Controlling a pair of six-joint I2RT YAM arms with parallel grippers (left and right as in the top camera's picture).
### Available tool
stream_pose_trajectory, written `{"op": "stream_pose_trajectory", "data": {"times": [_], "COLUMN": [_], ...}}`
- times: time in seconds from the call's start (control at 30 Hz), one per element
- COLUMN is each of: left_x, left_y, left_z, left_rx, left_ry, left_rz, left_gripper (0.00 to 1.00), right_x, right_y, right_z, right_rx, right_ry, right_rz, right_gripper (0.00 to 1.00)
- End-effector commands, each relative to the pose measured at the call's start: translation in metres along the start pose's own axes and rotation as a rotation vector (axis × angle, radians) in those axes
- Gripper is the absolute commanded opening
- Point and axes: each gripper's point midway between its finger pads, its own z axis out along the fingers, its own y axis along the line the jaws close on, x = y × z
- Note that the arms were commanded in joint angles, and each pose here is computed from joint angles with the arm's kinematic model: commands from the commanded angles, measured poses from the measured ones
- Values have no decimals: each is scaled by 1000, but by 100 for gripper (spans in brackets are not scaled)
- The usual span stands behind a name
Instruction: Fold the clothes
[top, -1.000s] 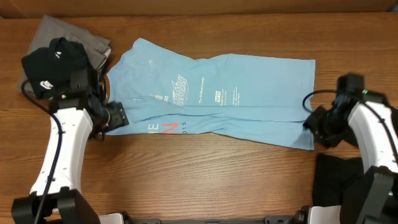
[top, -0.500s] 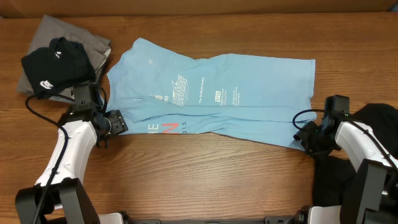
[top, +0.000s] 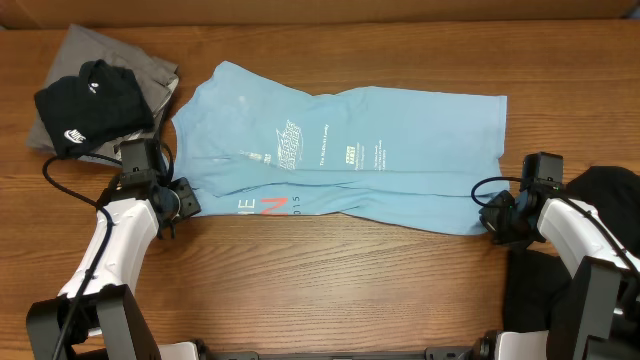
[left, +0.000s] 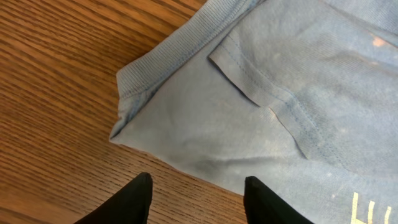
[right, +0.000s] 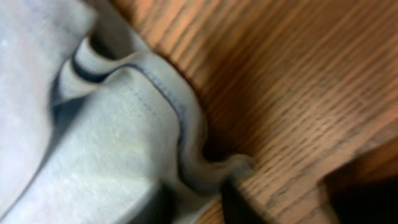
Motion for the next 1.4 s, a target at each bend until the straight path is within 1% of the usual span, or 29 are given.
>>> {"op": "stream_pose_trajectory", "data": {"times": [0.0, 0.1, 0.17, 0.2, 0.23, 0.27, 0.33, 0.43, 0.57, 0.73, 0.77, 0.83, 0.87, 0.9, 1.0, 1.17, 1.3, 1.37], "left_x": [3, 8, 13, 14, 13, 12, 9, 8, 8, 21, 24, 29, 29, 29, 23, 3, -1, 3], "left_y": [5, 7, 14, 18, 23, 28, 34, 39, 33, 28, 27, 24, 24, 28, 47, 70, 81, 92], "left_z": [2, 1, 1, 1, 1, 1, 2, 8, 17, 45, 49, 54, 54, 51, 37, 5, -14, -24], "left_rx": [-24, -31, -64, -85, -118, -141, -166, -158, -77, -50, -43, -29, -30, -50, -130, -146, -168, -226], "left_ry": [7, 27, 47, 47, 39, 30, 13, -10, -7, 71, 87, 109, 112, 114, 110, 42, 20, 19], "left_rz": [0, 26, 35, 36, 37, 37, 29, -24, -59, -60, -60, -62, -61, -61, -119, -197, -208, -209], "left_gripper": [49, 49, 51, 53, 58, 59, 60, 58, 50, 47, 43, 24, 12, 4, 4, 4, 4, 4], "right_x": [8, 10, 12, 12, 12, 12, 12, 11, 10, 10, 10, 10, 10, 9, 2, -4, 0, 1], "right_y": [-13, -15, -16, -15, -15, -15, -16, -17, -17, -17, -17, -17, -17, -20, -28, -29, -36, -47], "right_z": [8, 1, -5, -8, -11, -13, -17, -21, -22, -22, -22, -22, -22, -25, -39, -67, -76, -79], "right_rx": [47, 71, 87, 92, 98, 101, 109, 121, 119, 120, 120, 120, 122, 141, 188, 211, 253, 312], "right_ry": [33, 56, 75, 82, 91, 95, 104, 107, 106, 106, 106, 107, 109, 105, 104, 130, 153, 147], "right_rz": [19, 21, 22, 21, 19, 18, 18, 21, 25, 24, 24, 24, 24, 25, 43, 71, 68, 61], "right_gripper": [4, 4, 4, 4, 4, 4, 4, 4, 4, 4, 4, 4, 4, 4, 4, 4, 4, 4]}}
